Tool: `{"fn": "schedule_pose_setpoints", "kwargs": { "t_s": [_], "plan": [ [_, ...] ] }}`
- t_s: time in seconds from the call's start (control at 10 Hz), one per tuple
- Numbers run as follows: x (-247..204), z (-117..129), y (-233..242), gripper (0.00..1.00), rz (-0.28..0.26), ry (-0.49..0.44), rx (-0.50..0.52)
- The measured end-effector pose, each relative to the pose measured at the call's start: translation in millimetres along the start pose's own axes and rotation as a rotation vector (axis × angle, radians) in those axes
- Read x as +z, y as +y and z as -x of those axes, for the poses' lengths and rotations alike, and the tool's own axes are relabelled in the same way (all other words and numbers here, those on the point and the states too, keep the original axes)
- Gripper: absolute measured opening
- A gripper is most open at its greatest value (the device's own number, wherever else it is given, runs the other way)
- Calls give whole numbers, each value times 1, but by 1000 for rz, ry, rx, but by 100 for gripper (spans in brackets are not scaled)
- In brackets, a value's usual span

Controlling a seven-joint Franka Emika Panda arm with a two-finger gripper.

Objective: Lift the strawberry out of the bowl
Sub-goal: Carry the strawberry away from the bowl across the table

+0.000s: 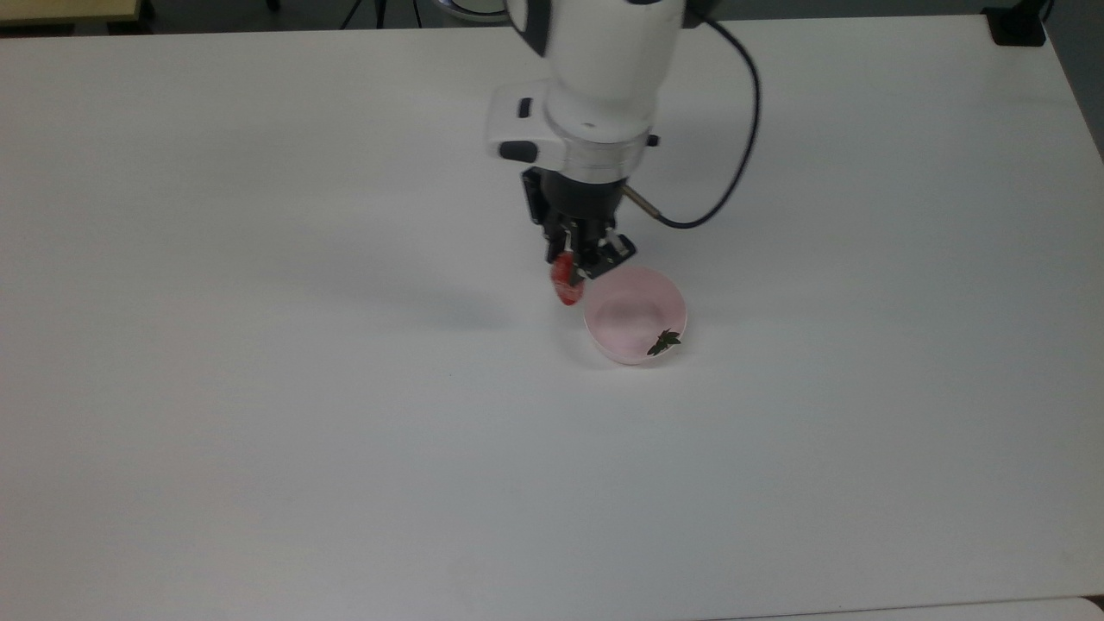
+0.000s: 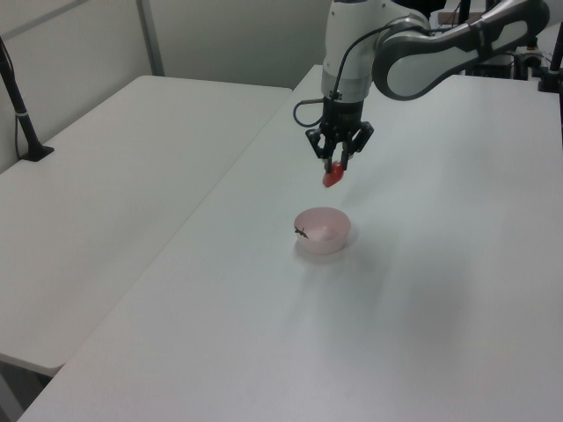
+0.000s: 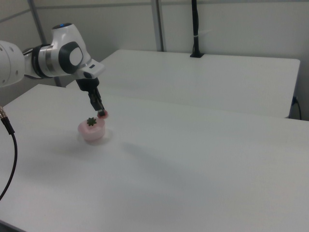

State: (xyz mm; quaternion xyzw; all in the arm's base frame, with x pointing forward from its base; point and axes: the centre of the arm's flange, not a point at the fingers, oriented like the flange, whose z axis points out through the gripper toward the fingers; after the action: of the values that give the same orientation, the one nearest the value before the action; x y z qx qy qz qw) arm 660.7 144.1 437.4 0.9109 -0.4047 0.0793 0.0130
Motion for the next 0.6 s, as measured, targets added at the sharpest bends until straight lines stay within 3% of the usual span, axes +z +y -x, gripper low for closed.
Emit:
{"fn": "schedule_pose_setpoints", "kwargs": {
  "t_s": [0.1,0.4,0.6],
  "plan": [
    [3,-21,21,33,23,-5,-55],
    [31,-116,118,33,88,-41,-222],
    [52,-154,177,31,128,-100,-352]
  ]
}}
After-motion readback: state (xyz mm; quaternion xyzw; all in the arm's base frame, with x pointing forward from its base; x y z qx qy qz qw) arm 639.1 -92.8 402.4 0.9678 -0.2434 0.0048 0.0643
